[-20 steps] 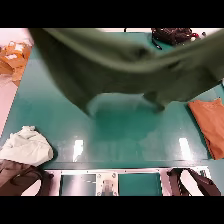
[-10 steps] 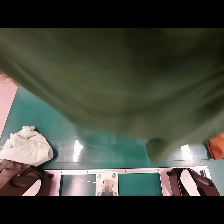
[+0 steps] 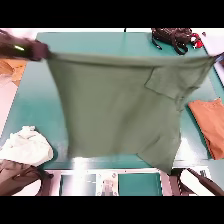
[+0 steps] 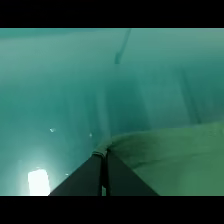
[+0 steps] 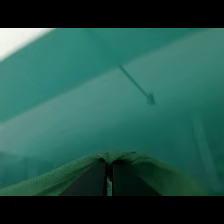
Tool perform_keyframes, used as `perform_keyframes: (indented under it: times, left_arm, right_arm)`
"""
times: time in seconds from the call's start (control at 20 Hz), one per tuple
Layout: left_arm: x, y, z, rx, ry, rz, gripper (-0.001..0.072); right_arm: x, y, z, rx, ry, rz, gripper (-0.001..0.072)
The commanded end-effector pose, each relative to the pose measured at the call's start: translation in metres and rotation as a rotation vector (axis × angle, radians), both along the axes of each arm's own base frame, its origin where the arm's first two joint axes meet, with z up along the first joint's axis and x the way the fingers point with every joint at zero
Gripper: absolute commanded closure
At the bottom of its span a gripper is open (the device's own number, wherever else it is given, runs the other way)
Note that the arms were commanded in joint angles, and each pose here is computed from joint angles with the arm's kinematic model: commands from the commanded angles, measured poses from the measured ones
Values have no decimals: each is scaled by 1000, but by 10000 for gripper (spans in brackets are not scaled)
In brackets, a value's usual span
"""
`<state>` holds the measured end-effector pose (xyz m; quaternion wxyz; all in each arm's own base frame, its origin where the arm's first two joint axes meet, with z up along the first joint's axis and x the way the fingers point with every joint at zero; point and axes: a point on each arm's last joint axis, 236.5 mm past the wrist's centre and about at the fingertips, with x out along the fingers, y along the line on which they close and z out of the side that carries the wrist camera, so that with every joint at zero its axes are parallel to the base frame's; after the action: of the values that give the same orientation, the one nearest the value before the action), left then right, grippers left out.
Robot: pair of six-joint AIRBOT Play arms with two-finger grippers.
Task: Fold the shirts.
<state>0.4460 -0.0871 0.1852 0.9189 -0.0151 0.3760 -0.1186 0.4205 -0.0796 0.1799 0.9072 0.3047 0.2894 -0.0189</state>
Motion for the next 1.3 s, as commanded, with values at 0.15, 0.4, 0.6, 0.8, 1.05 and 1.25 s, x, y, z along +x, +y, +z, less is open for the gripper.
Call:
perform_keyframes:
  times: [0.15, 0.4, 0.6, 0.8, 1.05, 1.25]
  left_arm:
    - [69, -19, -193, -63, 244, 36, 687]
    - [112, -25, -185, -171, 94, 108, 688]
    - [139, -23, -144, -196, -47, 126, 688]
    - [151, -22, -119, -206, -112, 128, 688]
    - [143, -24, -128, -188, -65, 112, 688]
    - [101, -20, -174, -70, 163, 41, 688]
  right_arm:
    - [77, -19, -182, 238, 211, 11, 686]
    - [136, -32, -196, 314, 170, 17, 686]
    - [174, -28, -160, 259, 73, 60, 686]
    - [196, -22, -139, 216, 2, 57, 686]
    - [190, -21, -148, 168, 39, 94, 687]
    - [139, -37, -196, 53, 289, 184, 687]
